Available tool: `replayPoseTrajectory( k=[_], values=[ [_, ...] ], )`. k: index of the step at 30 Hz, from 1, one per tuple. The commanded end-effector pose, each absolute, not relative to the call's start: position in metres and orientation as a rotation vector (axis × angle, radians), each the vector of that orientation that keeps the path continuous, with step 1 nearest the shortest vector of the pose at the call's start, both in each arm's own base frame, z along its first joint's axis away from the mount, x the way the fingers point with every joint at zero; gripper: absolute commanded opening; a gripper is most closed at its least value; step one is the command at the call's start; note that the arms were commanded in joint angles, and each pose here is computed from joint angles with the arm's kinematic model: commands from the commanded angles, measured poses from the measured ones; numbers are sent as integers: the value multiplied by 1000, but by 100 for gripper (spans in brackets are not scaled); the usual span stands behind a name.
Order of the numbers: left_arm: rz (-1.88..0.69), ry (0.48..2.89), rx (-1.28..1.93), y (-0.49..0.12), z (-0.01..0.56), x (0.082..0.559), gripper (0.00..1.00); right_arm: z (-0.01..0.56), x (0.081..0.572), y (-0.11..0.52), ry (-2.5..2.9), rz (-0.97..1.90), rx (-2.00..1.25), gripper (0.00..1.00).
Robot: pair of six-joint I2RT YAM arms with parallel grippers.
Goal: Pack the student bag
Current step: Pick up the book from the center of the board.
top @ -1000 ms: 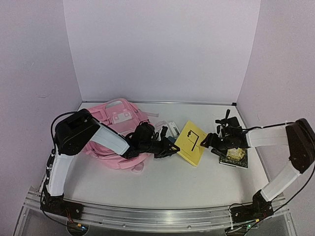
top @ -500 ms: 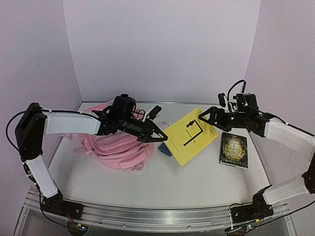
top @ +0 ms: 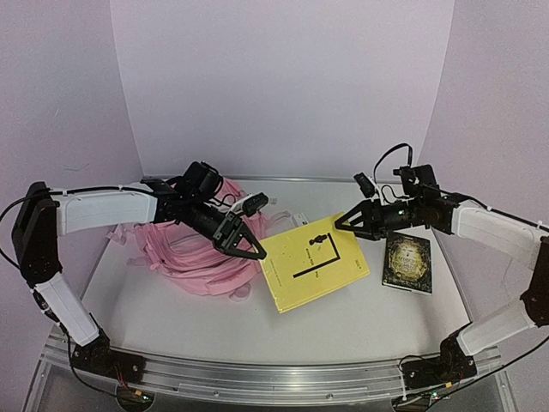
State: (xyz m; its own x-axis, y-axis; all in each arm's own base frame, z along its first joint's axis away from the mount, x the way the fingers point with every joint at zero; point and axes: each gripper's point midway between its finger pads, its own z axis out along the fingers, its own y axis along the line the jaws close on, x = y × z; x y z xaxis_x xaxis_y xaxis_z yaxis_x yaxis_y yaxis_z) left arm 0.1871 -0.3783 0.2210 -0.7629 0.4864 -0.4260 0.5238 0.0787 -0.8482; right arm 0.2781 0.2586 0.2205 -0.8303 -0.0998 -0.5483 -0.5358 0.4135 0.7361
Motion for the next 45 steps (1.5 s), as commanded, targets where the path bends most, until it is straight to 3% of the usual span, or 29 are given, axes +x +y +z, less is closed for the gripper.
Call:
replayPoseTrajectory(
  k=[1, 8, 13, 16, 22, 24, 28, 36, 45],
  values=[
    [-1872, 1948, 1272, -378, 287, 181, 0, 242, 258, 276, 2174, 1600, -686, 57],
    [-1886, 1923, 1276, -377, 293, 184, 0, 238, 244, 278, 2168, 1644, -724, 49],
    [-1808, 1980, 1226, -379, 287, 196, 2, 258, 235, 277, 2089, 1654, -768, 21],
    [-1664, 2067, 1153, -379, 269, 213, 18, 269, 245, 274, 2063, 1565, -713, 1],
    [-1243, 2303, 962, -359, 214, 251, 57, 275, 299, 264, 2074, 1370, -379, 0],
    [-1049, 2379, 901, -343, 196, 265, 64, 272, 316, 257, 2092, 1294, -264, 0],
    [-627, 2504, 816, -303, 163, 290, 69, 265, 342, 244, 2088, 1166, -114, 0],
    [6, 2538, 946, -260, 116, 307, 74, 259, 342, 237, 2086, 1134, -73, 0],
    [216, 2429, 951, -253, 114, 334, 75, 257, 338, 237, 2080, 1158, -66, 0]
  ],
)
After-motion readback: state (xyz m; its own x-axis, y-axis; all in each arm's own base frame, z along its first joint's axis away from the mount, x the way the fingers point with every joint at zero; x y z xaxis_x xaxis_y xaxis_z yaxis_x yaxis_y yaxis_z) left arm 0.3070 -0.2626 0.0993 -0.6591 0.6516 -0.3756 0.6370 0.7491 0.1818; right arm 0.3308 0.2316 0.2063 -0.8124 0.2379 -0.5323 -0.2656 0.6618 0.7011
